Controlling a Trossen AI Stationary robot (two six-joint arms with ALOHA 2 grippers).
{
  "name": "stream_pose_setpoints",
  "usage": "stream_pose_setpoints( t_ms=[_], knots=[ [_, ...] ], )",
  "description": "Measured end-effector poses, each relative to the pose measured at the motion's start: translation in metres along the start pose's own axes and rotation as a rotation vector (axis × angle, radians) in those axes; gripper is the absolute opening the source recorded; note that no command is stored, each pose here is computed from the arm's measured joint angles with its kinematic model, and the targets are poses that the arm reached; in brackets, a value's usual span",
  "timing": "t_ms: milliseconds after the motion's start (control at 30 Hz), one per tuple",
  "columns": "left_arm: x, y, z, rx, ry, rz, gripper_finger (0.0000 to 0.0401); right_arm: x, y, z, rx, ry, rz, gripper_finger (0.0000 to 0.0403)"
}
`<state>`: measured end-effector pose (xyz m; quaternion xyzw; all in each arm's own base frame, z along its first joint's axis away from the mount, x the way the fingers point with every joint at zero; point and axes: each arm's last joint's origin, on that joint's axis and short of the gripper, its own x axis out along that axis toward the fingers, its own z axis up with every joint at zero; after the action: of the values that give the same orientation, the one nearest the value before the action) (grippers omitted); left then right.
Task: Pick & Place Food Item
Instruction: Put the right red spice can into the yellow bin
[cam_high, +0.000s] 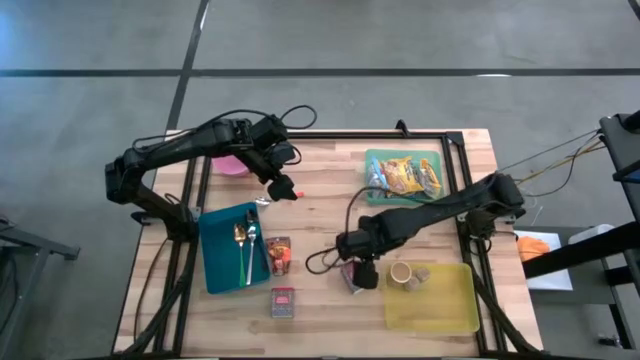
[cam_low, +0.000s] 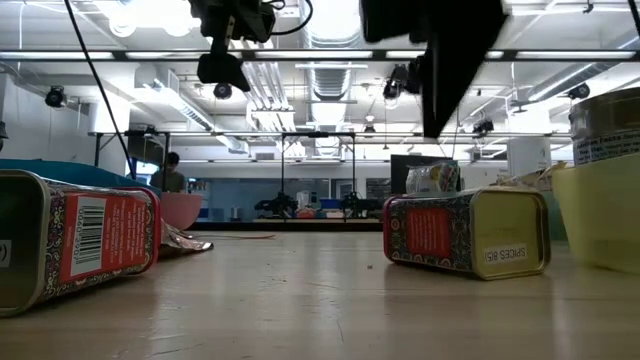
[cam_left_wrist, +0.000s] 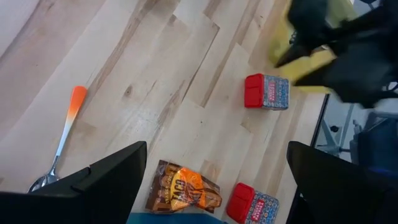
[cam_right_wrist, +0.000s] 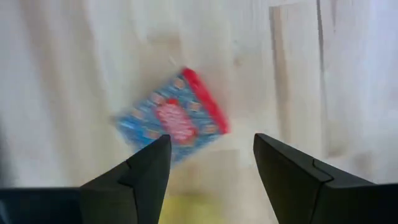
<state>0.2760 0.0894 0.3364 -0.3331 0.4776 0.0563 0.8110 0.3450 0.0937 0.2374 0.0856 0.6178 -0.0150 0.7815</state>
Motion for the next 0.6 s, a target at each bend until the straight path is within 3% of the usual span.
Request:
stream_pose_setpoints(
  t_ms=[100, 233, 400, 600],
  knots=[
    [0.0, 0.0, 0.0, -0.005, 0.001, 0.0, 0.0393, -0.023, 0.002, -0.002, 0.241, -0.056, 0.054, 0.0224],
    [0.0, 0.0, -0.001, -0.015, 0.006, 0.002, 0.0393, -0.037, 0.006, -0.002, 0.476, -0.125, 0.117, 0.0224],
    [-0.003, -0.001, -0.002, -0.012, 0.0, 0.0, 0.0393, -0.03, 0.013, 0.004, 0.639, -0.152, 0.164, 0.0224],
    [-0.008, -0.001, -0.005, 0.013, -0.007, -0.001, 0.0393, 0.001, 0.015, 0.008, 0.827, -0.071, 0.127, 0.0224]
  ],
)
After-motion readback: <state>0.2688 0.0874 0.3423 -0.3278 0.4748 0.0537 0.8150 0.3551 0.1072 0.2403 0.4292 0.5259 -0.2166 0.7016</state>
